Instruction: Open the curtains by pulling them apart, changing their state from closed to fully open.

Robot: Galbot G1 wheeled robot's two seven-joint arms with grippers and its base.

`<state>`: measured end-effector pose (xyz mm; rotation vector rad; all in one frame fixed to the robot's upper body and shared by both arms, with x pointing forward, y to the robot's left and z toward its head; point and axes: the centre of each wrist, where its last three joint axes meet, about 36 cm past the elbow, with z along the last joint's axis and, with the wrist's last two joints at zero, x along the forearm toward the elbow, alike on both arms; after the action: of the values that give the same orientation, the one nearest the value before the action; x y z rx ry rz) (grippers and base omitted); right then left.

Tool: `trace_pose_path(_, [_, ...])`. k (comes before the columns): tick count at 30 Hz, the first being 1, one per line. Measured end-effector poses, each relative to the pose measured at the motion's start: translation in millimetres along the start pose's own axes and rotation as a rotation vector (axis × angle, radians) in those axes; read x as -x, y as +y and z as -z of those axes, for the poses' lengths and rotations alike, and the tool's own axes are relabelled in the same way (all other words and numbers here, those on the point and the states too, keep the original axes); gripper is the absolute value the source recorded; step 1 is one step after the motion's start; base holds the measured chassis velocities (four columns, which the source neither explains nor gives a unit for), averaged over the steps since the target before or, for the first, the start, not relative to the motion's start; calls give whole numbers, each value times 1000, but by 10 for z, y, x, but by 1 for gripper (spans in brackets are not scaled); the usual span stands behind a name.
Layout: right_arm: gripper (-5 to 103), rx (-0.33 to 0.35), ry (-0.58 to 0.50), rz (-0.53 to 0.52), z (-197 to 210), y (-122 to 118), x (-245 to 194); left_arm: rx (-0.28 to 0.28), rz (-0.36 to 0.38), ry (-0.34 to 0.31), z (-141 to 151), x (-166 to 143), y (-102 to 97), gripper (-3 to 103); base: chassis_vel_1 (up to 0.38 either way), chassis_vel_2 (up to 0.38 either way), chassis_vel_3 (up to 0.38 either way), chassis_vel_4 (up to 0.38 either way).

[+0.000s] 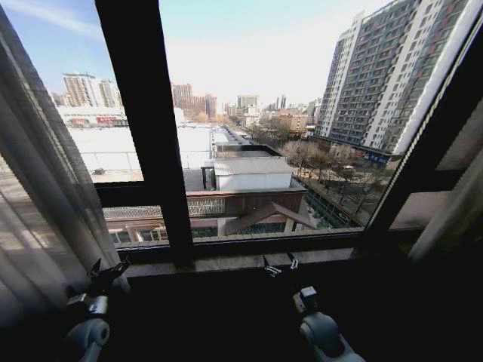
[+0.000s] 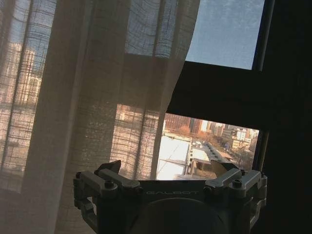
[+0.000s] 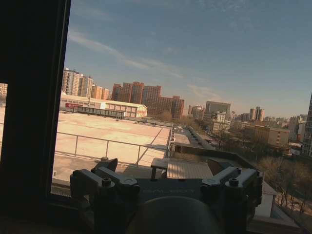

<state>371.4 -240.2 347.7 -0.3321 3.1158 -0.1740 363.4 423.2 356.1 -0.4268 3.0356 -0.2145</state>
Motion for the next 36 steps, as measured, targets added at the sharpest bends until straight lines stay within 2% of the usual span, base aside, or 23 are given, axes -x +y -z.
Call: trace_pose_path(36, [100, 0, 0, 0, 0, -1, 0, 0, 0, 0, 0, 0, -1, 100, 12, 14, -13, -16])
